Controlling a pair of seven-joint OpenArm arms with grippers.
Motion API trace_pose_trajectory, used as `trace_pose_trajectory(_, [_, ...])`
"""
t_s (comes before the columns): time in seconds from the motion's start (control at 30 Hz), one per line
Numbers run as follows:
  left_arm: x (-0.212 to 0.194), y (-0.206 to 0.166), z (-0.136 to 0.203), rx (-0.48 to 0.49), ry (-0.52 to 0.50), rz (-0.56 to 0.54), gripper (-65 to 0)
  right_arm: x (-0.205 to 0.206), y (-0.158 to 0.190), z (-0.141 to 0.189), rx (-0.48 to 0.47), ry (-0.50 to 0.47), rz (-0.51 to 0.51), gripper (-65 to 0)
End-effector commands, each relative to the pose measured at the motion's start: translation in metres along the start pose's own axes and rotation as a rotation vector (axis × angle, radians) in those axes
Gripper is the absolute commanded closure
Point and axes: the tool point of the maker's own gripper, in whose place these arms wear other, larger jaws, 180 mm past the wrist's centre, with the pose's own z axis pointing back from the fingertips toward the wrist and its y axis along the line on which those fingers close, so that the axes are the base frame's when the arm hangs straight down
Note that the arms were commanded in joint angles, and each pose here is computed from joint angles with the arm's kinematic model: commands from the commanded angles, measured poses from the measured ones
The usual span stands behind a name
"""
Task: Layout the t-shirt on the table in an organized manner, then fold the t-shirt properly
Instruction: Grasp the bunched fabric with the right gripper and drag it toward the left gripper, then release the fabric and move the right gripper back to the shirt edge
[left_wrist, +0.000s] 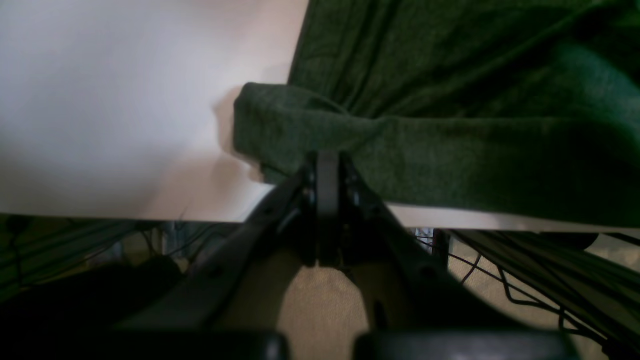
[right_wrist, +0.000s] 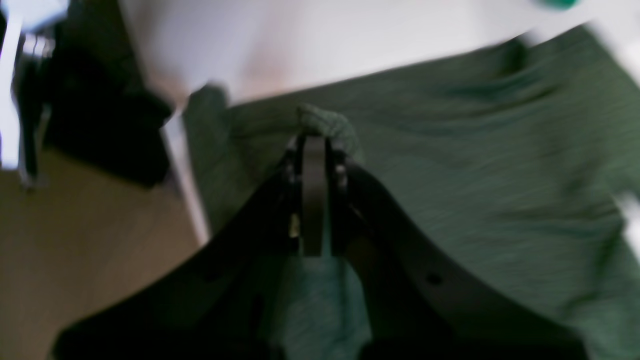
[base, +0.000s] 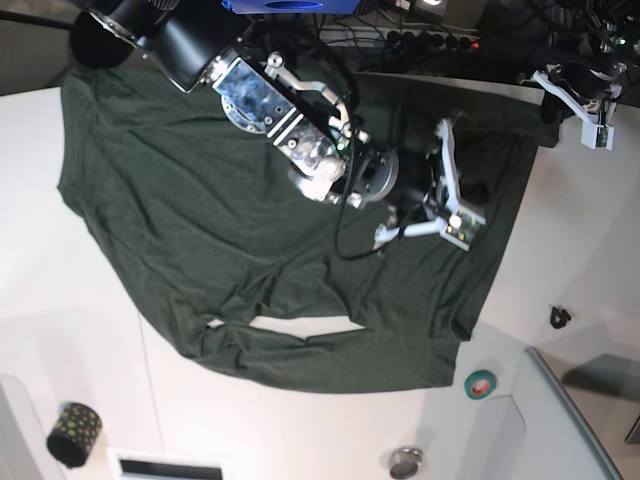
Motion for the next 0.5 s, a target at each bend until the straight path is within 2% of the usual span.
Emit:
trace_pose_trajectory(0.0, [0.010, 0.004, 0.005, 0.007, -0.030, -0.019, 0.0, 0.015, -0.001, -0.002, 0.004, -0.047, -0.001, -1.1])
trace_pose_trajectory(0.1, [0.010, 0.004, 0.005, 0.007, -0.032, -0.019, 0.0, 0.001, -0.001, -0.009, 0.010, -0.027, -0.018, -1.4])
trace_pose_trajectory(0.27, [0.011, 0.004, 0.004, 0.006, -0.032, -0.021, 0.0, -0.004, -0.002, -0.014, 0.010, -0.052, -0.035, -3.5])
trace_pose_trajectory(0.33, [0.011, 0.004, 0.004, 0.006, -0.032, -0.021, 0.0, 0.002, -0.001, -0.014, 0.012, -0.064, -0.030, -12.3])
trace_pose_trajectory(0.47, [0.011, 0.004, 0.004, 0.006, -0.032, -0.021, 0.0, 0.018, 0.004, -0.006, 0.019, -0.080, 0.007, -41.0])
